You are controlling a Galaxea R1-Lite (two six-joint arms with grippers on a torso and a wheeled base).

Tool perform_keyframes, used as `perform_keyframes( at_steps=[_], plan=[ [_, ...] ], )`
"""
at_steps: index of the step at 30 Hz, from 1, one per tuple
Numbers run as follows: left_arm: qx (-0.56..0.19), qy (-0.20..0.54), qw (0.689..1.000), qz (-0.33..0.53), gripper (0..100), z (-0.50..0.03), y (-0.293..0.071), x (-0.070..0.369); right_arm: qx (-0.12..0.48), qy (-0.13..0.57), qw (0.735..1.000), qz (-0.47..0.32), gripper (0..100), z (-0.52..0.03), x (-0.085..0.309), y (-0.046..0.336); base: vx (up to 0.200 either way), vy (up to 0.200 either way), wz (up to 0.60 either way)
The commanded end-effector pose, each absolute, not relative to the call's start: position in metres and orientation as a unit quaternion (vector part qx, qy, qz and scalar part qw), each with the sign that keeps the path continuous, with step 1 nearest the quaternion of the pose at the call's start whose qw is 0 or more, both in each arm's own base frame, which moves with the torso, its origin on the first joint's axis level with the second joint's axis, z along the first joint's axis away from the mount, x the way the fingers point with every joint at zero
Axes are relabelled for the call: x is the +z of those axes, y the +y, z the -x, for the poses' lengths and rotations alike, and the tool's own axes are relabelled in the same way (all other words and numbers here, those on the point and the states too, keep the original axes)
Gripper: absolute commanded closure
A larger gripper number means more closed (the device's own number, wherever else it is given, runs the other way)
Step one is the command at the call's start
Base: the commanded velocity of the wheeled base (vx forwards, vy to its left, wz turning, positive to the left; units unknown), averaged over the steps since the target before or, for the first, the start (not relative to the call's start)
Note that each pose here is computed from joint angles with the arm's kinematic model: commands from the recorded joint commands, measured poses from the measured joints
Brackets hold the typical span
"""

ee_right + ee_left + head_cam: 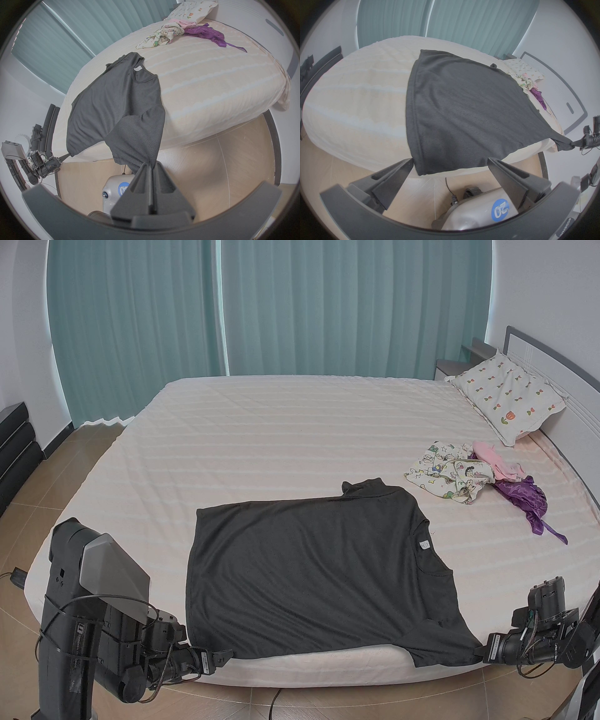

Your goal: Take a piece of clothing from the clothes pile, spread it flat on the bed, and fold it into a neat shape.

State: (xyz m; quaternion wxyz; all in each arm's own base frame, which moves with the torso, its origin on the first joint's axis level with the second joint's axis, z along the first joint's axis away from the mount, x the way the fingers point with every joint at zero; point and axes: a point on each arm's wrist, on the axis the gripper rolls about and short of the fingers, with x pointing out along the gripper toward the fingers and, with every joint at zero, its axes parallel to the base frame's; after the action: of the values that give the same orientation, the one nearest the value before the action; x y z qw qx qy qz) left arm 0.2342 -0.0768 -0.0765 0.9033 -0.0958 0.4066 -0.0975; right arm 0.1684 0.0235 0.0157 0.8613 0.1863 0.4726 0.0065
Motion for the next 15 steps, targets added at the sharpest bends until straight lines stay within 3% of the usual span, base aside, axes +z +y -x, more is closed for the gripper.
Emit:
perform_keyframes(
  at_steps=[1,15],
  plan=[
    [-0.103,0.389,0.909,0.107,0,-0.243,-0.074,-0.076,0.005,0.48,0.858,-0.185,100,-0.164,0.015,0.023,0.0,0.0,0.0],
    [-0.102,0.396,0.904,0.123,0,-0.245,-0.064,-0.079,0.007,0.472,0.862,-0.186,100,-0.163,0.018,0.024,0.0,0.0,0.0]
  ],
)
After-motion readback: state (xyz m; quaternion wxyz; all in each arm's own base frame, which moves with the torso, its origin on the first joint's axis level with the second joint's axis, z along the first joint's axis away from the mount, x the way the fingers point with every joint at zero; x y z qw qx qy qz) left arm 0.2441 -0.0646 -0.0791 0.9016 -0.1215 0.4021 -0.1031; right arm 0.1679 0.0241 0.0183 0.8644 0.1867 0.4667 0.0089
